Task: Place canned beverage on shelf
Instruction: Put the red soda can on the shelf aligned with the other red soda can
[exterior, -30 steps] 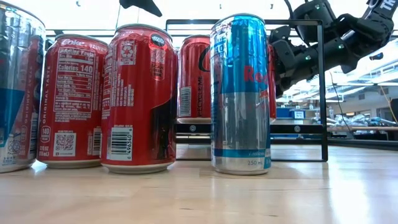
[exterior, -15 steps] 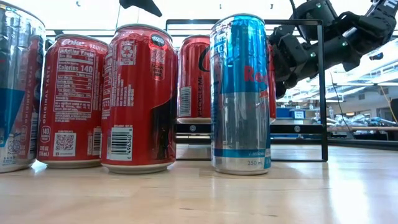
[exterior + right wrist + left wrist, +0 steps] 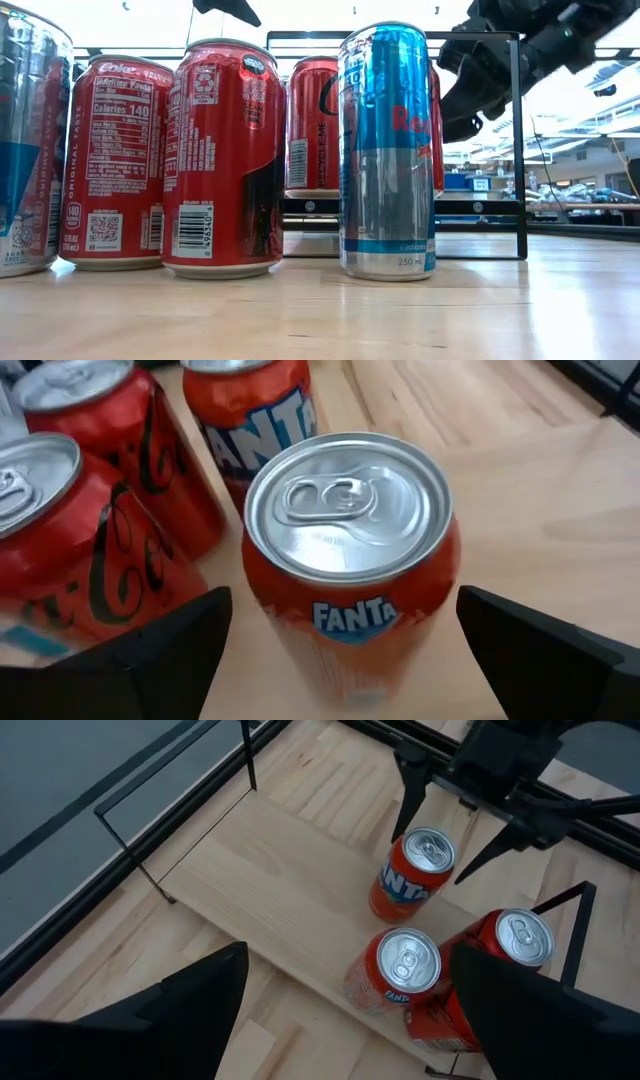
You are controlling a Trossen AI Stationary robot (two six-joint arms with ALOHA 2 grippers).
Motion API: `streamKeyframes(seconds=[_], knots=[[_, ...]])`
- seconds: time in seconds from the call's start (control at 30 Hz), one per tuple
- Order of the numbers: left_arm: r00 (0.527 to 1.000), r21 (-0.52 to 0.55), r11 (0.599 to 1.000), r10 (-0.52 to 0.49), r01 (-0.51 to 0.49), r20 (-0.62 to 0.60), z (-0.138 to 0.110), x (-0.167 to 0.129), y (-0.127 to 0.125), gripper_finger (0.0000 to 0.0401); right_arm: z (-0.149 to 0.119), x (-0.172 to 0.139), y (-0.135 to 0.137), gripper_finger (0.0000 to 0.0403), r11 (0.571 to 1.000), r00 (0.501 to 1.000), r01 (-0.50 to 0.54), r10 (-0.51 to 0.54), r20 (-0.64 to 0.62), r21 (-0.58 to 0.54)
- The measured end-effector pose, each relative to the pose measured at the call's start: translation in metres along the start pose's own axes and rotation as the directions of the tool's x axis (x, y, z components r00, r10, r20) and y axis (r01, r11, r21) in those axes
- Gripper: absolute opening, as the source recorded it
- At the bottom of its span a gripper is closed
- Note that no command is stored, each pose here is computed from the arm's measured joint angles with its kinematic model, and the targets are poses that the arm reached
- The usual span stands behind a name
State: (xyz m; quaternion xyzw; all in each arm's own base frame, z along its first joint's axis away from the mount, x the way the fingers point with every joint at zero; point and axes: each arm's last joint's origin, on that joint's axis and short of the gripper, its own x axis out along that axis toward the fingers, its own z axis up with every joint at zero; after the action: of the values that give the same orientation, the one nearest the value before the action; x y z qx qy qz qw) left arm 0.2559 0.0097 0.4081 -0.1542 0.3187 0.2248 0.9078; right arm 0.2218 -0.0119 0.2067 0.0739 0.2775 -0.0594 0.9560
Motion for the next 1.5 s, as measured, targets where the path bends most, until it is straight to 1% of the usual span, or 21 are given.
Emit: streamKeyframes(seconds=[0.07, 0.23, 0.3, 0.4, 0.47, 0.57, 0.7, 0.9, 1.03, 1.23, 1.37, 1.5], knots=[[1.0, 0.003, 1.0, 0.0, 0.0, 0.0, 0.0, 0.0, 0.0, 0.0355, 0.01, -0.004, 0.002, 0.0397, 1.0, 0.999, -0.004, 0.004, -0.049, -0.015], [1.0, 0.003, 1.0, 0.0, 0.0, 0.0, 0.0, 0.0, 0.0, 0.0355, 0.033, -0.016, 0.006, 0.0396, 0.997, 0.988, -0.055, 0.048, -0.149, -0.047], [1.0, 0.002, 1.0, -0.001, 0.001, 0.001, 0.0, 0.0, 0.0, 0.0355, 0.043, -0.023, 0.006, 0.0394, 0.996, 0.984, -0.06, 0.049, -0.169, -0.059], [1.0, 0.002, 1.0, 0.0, 0.0, 0.001, 0.0, 0.0, 0.0, 0.0355, 0.057, -0.033, 0.002, 0.0391, 0.997, 0.978, -0.037, 0.023, -0.209, -0.063], [1.0, 0.002, 1.0, 0.0, 0.0, 0.001, 0.0, 0.0, 0.0, 0.0355, 0.066, -0.039, 0.0, 0.0389, 0.997, 0.978, -0.033, 0.017, -0.21, -0.075], [1.0, 0.002, 1.0, -0.001, 0.001, 0.001, 0.0, 0.0, 0.0, 0.0355, 0.077, -0.045, -0.003, 0.0386, 0.996, 0.972, -0.061, 0.045, -0.232, -0.063], [1.0, 0.002, 1.0, -0.001, 0.001, 0.001, 0.0, 0.0, 0.0, 0.0355, 0.081, -0.038, -0.005, 0.0381, 0.994, 0.951, -0.088, 0.064, -0.301, -0.066], [1.0, 0.002, 1.0, -0.001, 0.001, 0.001, 0.0, 0.0, 0.0, 0.0355, 0.088, -0.024, 0.0, 0.0379, 0.984, 0.938, -0.135, 0.089, -0.335, -0.114], [1.0, 0.009, 1.0, -0.004, 0.004, -0.007, -0.001, -0.001, -0.002, 0.0355, 0.098, -0.019, 0.001, 0.0378, 0.979, 0.939, -0.126, 0.066, -0.338, -0.159], [0.997, 0.018, 1.0, -0.017, 0.019, -0.076, -0.007, -0.001, 0.0, 0.0355, 0.108, -0.005, 0.001, 0.038, 0.963, 0.924, -0.148, 0.052, -0.379, -0.227], [0.996, 0.023, 1.0, -0.016, 0.018, -0.091, -0.008, -0.001, 0.001, 0.0355, 0.105, 0.01, 0.001, 0.038, 0.956, 0.904, -0.167, 0.051, -0.424, -0.242], [0.994, 0.021, 0.999, -0.036, 0.039, -0.102, -0.009, -0.001, 0.0, 0.0355, 0.1, 0.02, -0.001, 0.038, 0.948, 0.886, -0.176, 0.034, -0.463, -0.266]])
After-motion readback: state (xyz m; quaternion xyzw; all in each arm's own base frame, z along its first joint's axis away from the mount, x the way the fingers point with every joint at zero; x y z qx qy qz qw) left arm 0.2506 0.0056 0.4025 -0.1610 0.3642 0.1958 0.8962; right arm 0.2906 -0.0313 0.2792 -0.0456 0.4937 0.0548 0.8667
